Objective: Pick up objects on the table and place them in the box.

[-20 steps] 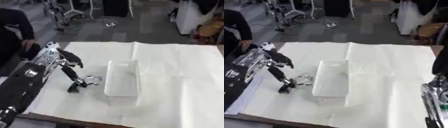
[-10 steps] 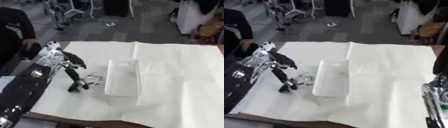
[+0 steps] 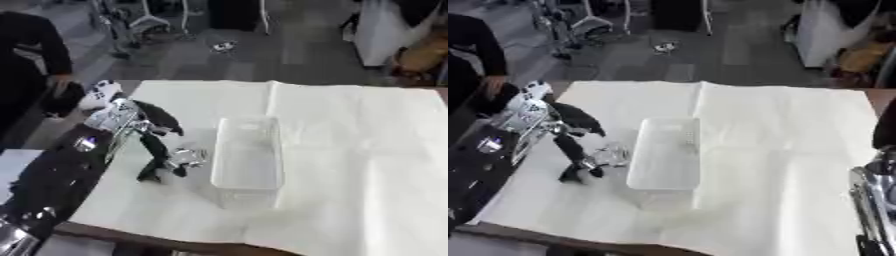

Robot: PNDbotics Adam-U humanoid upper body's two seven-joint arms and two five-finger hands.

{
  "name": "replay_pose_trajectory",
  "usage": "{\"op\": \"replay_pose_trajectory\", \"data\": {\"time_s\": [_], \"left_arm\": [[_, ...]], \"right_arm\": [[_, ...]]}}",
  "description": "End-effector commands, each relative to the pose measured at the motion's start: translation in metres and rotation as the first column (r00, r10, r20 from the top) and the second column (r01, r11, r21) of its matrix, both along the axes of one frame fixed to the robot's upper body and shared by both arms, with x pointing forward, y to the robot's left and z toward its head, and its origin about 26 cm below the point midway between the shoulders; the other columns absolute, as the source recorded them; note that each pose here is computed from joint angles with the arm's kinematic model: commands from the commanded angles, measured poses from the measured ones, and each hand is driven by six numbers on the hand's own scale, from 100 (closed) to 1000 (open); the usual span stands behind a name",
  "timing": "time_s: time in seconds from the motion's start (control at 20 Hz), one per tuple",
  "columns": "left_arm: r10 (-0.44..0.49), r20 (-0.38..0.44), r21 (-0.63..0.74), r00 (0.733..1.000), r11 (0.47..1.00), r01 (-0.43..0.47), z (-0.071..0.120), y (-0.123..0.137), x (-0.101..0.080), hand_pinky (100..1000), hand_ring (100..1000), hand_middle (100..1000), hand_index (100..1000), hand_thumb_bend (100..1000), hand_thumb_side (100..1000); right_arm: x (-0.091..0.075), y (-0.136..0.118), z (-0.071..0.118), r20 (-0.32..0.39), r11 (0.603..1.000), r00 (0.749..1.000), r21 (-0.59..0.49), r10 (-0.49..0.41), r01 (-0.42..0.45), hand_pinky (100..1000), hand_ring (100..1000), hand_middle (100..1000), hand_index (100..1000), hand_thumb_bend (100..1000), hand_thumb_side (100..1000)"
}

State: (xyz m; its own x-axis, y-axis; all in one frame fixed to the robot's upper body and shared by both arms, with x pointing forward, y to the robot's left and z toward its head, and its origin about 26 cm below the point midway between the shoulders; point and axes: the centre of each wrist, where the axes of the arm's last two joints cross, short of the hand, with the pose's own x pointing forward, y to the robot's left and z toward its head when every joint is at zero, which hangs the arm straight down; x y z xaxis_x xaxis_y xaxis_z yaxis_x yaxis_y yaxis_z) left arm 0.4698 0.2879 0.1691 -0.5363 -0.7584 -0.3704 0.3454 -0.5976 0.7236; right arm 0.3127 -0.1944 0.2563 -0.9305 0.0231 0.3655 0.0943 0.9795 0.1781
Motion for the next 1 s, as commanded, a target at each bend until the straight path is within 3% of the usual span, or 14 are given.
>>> {"op": "replay_pose_trajectory", "data": {"time_s": [0.05,0.55,1.0], "left_arm": [[-0.113,-0.158,0.141,0.981,0.981,0.136,0.014,-0.001,0.003,1000,1000,935,988,663,1000],[-0.093,-0.159,0.189,0.983,0.974,0.123,0.007,0.0,0.005,1000,1000,930,980,678,1000],[-0.054,-0.17,0.236,0.984,0.967,0.093,0.001,0.006,0.006,1000,1000,945,990,625,903]], "right_arm": [[-0.003,0.004,0.009,0.038,1.0,0.999,0.006,0.02,-0.02,468,536,615,864,150,1000],[-0.003,0.005,0.011,0.048,1.0,0.999,0.026,0.014,-0.015,471,537,611,867,139,1000],[-0.002,0.003,0.01,0.045,1.0,0.999,0.026,0.006,-0.007,469,536,610,867,143,1000]]}}
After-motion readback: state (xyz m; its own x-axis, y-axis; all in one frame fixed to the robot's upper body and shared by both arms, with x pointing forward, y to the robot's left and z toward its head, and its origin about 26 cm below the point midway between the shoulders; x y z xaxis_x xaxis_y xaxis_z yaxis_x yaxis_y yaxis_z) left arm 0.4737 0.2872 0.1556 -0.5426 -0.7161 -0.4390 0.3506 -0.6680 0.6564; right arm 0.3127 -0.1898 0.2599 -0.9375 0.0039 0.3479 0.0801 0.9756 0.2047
